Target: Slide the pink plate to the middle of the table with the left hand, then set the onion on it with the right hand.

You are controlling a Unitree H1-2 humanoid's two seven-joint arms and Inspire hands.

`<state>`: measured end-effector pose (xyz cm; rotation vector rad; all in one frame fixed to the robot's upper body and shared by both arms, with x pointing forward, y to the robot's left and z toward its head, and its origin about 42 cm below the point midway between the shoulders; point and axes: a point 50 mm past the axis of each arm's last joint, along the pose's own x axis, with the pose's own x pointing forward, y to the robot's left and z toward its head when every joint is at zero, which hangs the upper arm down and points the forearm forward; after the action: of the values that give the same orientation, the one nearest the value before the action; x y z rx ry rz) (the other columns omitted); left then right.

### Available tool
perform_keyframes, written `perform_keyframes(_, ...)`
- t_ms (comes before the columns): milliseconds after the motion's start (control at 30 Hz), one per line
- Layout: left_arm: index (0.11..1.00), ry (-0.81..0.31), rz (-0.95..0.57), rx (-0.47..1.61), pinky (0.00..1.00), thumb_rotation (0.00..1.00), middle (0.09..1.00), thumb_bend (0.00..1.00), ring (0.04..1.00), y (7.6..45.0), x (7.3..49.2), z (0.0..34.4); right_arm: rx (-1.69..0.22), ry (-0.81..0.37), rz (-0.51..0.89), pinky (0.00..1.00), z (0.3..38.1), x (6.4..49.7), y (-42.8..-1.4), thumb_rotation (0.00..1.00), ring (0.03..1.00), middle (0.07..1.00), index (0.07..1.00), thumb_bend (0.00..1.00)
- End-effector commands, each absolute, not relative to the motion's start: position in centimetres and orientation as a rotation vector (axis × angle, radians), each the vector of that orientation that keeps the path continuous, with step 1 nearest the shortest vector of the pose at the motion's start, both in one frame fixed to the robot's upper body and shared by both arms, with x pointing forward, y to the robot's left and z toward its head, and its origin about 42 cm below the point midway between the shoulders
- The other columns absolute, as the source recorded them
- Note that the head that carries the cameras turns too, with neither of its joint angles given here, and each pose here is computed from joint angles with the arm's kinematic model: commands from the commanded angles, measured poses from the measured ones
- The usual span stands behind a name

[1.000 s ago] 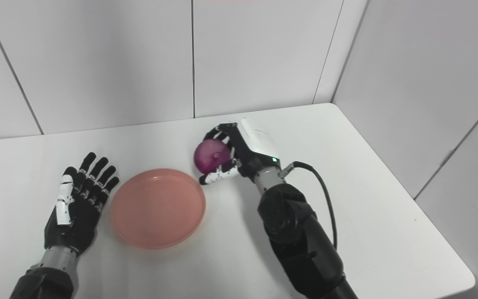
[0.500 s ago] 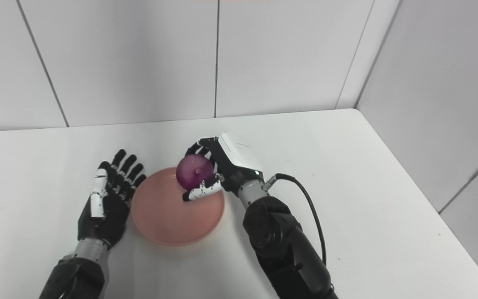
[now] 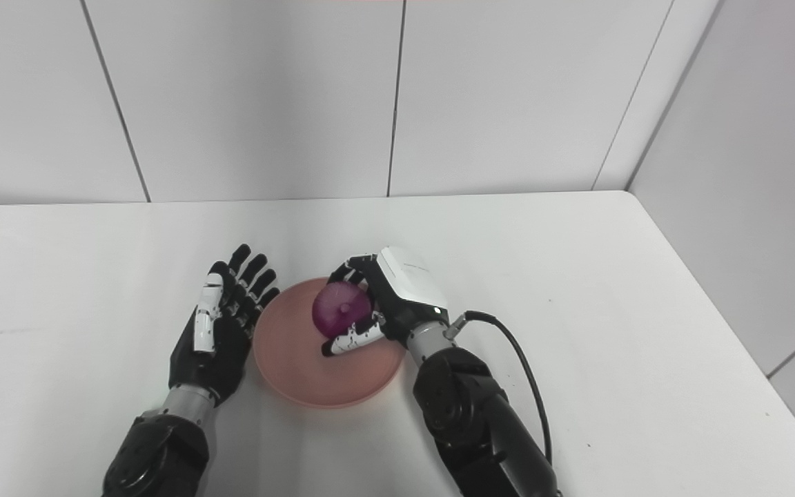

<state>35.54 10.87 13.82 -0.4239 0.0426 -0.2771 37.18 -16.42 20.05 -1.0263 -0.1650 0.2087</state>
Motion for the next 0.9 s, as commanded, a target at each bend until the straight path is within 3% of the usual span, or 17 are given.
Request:
perform_keyframes(0, 0.968, 0.109, -0.278, -0.420, 0.96, 1.00, 0.975, 0.45, 0.970, 10.2, 34.9, 12.8, -1.040, -0.268, 0.203, 0.19, 21.6, 37.4, -16.1, 0.13, 0.292, 0.423, 0.488, 0.52)
perform_keyframes(200, 0.964, 0.110, -0.276, -0.415, 0.96, 1.00, 0.972, 0.45, 0.967, 10.1, 34.9, 12.8, -1.031, -0.234, 0.212, 0.22, 21.0, 37.1, -16.2, 0.14, 0.334, 0.473, 0.489, 0.52)
perform_keyframes(300, 0.964, 0.109, -0.277, -0.417, 0.96, 1.00, 0.972, 0.45, 0.967, 10.1, 34.9, 12.8, -1.019, -0.235, 0.215, 0.19, 21.0, 37.0, -16.1, 0.14, 0.305, 0.455, 0.491, 0.52)
perform_keyframes(333, 0.965, 0.109, -0.277, -0.416, 0.95, 1.00, 0.972, 0.45, 0.967, 10.1, 35.0, 12.8, -1.013, -0.238, 0.220, 0.16, 21.0, 36.9, -16.1, 0.14, 0.249, 0.384, 0.491, 0.52)
perform_keyframes(367, 0.964, 0.108, -0.277, -0.416, 0.95, 1.00, 0.970, 0.45, 0.965, 10.1, 35.0, 12.7, -1.008, -0.240, 0.223, 0.11, 21.1, 36.8, -16.0, 0.16, 0.191, 0.294, 0.573, 0.73)
perform_keyframes(400, 0.964, 0.108, -0.276, -0.415, 0.95, 1.00, 0.969, 0.45, 0.965, 10.1, 35.0, 12.7, -0.995, -0.246, 0.228, 0.10, 21.1, 36.7, -16.0, 0.16, 0.171, 0.263, 0.601, 0.80)
perform_keyframes(467, 0.962, 0.109, -0.275, -0.416, 0.95, 1.00, 0.966, 0.45, 0.963, 10.1, 35.0, 12.7, -0.978, -0.253, 0.234, 0.07, 21.1, 36.6, -16.0, 0.17, 0.131, 0.209, 0.647, 0.90)
perform_keyframes(533, 0.961, 0.110, -0.273, -0.420, 0.95, 1.00, 0.966, 0.45, 0.963, 10.1, 35.0, 12.7, -0.964, -0.258, 0.250, 0.07, 21.1, 36.5, -15.9, 0.18, 0.133, 0.219, 0.672, 0.93)
perform_keyframes(567, 0.961, 0.110, -0.272, -0.422, 0.95, 1.00, 0.968, 0.45, 0.965, 10.1, 35.0, 12.8, -0.961, -0.264, 0.262, 0.13, 21.1, 36.4, -15.9, 0.18, 0.220, 0.328, 0.693, 0.94)
perform_keyframes(600, 0.962, 0.111, -0.271, -0.422, 0.95, 1.00, 0.970, 0.45, 0.967, 10.1, 35.1, 12.8, -0.963, -0.273, 0.278, 0.27, 21.1, 36.3, -15.9, 0.20, 0.383, 0.507, 0.724, 0.95)
perform_keyframes(667, 0.960, 0.112, -0.269, -0.421, 0.95, 1.00, 0.969, 0.45, 0.965, 10.1, 35.1, 12.8, -0.976, -0.284, 0.305, 0.48, 21.0, 36.2, -16.0, 0.21, 0.592, 0.684, 0.767, 0.96)
perform_keyframes(700, 0.961, 0.112, -0.268, -0.420, 0.95, 1.00, 0.968, 0.45, 0.964, 10.1, 35.1, 12.8, -0.984, -0.288, 0.317, 0.66, 20.9, 36.2, -16.0, 0.24, 0.740, 0.788, 0.808, 0.98)
perform_keyframes(800, 0.960, 0.109, -0.268, -0.414, 0.95, 1.00, 0.965, 0.46, 0.962, 10.1, 35.1, 12.7, -0.983, -0.306, 0.349, 0.85, 20.8, 35.9, -16.2, 0.31, 0.873, 0.893, 0.892, 1.00)
perform_keyframes(867, 0.963, 0.107, -0.271, -0.409, 0.95, 1.00, 0.967, 0.46, 0.965, 10.1, 35.2, 12.7, -0.977, -0.317, 0.358, 0.88, 20.8, 35.8, -16.2, 0.33, 0.895, 0.914, 0.916, 1.00)
